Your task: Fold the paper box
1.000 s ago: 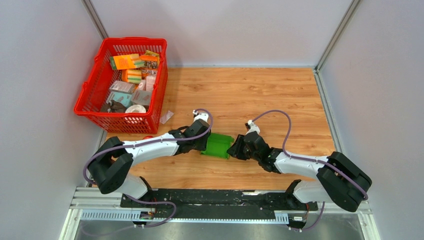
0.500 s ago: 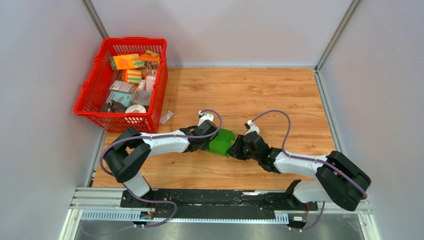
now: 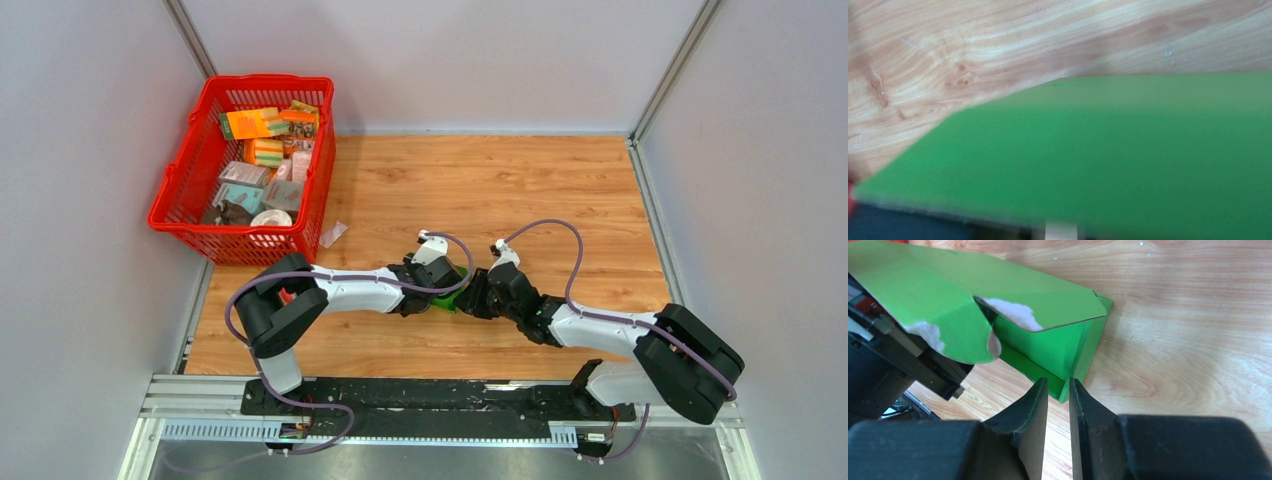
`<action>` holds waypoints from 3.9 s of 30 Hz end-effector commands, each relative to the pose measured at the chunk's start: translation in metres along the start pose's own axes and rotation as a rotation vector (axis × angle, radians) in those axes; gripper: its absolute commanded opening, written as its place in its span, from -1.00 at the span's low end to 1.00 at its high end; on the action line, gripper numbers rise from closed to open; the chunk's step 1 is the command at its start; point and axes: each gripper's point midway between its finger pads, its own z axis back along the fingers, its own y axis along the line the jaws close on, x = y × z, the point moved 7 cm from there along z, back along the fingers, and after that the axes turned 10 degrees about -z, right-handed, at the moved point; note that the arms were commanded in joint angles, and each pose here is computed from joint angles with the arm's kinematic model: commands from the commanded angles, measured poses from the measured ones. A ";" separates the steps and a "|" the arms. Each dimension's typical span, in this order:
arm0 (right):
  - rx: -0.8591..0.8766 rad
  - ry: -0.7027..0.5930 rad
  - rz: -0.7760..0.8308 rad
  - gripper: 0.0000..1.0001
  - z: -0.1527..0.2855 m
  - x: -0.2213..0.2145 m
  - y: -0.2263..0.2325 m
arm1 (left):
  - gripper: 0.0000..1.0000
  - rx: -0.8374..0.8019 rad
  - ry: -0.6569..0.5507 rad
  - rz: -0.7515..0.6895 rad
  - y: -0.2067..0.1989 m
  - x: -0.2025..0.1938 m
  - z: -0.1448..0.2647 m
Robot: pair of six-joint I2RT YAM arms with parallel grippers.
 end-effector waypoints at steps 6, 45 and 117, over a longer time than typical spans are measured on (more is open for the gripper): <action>0.023 -0.037 0.011 -0.50 0.004 0.005 0.004 | -0.26 -0.246 -0.024 0.131 0.017 0.010 0.035; 0.013 -0.032 -0.001 -0.53 -0.007 0.005 0.006 | -1.00 0.072 0.084 -0.134 -0.004 -0.025 -0.022; -0.010 -0.088 0.025 -0.55 0.015 0.011 -0.002 | -0.28 -0.566 -0.201 0.533 0.054 0.017 0.013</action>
